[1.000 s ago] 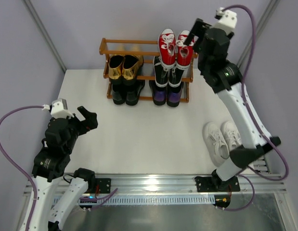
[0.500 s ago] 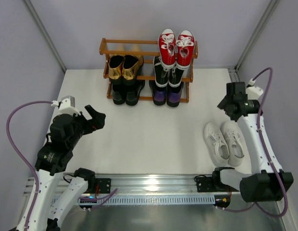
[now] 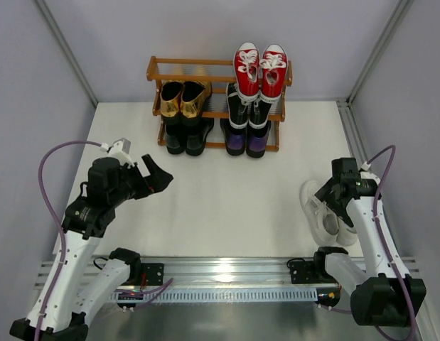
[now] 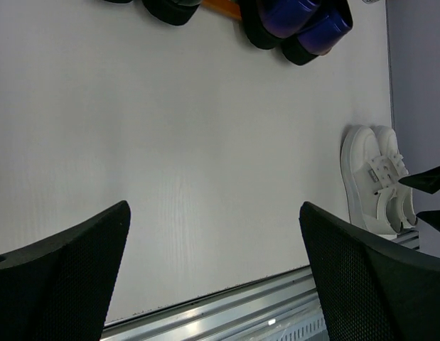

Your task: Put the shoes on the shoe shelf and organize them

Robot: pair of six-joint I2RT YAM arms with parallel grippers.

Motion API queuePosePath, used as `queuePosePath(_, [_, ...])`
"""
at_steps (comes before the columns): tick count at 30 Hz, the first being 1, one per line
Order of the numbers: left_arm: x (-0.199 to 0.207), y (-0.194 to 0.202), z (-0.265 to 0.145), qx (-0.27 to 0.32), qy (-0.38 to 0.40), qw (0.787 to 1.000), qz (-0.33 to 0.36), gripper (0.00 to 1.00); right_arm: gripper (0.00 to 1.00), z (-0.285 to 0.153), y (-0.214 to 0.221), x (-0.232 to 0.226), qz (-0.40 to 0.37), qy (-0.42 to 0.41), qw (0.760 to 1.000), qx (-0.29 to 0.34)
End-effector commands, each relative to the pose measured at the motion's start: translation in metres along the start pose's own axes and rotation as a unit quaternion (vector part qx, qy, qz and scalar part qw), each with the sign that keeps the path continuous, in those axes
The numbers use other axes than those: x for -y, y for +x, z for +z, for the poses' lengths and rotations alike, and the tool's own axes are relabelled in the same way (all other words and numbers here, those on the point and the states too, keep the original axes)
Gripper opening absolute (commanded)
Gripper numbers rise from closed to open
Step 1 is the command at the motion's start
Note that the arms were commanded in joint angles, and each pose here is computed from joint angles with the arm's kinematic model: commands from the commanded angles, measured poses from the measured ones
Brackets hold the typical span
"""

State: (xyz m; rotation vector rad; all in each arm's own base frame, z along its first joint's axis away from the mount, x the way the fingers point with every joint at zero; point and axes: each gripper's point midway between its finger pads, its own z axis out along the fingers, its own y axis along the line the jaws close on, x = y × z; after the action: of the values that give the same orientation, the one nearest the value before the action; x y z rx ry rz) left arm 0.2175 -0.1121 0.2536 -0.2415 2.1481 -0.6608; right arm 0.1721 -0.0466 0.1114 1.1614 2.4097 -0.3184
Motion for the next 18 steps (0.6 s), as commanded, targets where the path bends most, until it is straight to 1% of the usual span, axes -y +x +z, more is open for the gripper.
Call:
queuePosePath(1, [0.017,-0.005,-0.014,0.004,0.032,0.999,-0.003,1.0,1.0,-0.001,0.003,-0.004,0.025,-0.016,1.0,-0.006])
queuePosePath(4, [0.015,-0.005,-0.016,0.008,0.029,1.0,-0.005,1.0,1.0,0.002,0.019,-0.01,0.034,-0.035,0.998,-0.039])
queuePosePath(5, [0.014,-0.003,-0.016,0.006,0.027,1.0,-0.006,1.0,1.0,0.004,0.025,-0.018,0.044,-0.055,0.996,-0.052])
queuePosePath(7, [0.013,-0.002,-0.016,0.008,0.028,1.0,-0.006,1.0,1.0,0.017,0.042,-0.014,0.049,-0.046,0.995,-0.074])
queuePosePath(11, [0.009,0.0,-0.016,0.007,0.021,1.0,-0.002,1.0,1.0,0.033,0.049,-0.008,0.078,-0.021,0.993,-0.081])
queuePosePath(13, [0.006,0.001,-0.015,0.006,0.017,1.0,0.001,1.0,1.0,0.039,0.045,-0.004,0.089,-0.008,0.993,-0.072])
queuePosePath(15, [0.004,0.002,-0.014,0.007,0.012,1.0,0.004,1.0,1.0,0.044,0.041,-0.005,0.09,-0.005,0.994,-0.066])
queuePosePath(17, [0.002,0.002,-0.012,0.007,0.009,1.0,0.003,1.0,1.0,0.049,0.043,-0.004,0.091,-0.001,0.993,-0.075])
queuePosePath(18, [0.002,0.003,-0.011,0.005,0.009,1.0,0.003,1.0,0.97,0.054,0.043,-0.009,0.082,-0.009,0.994,-0.078])
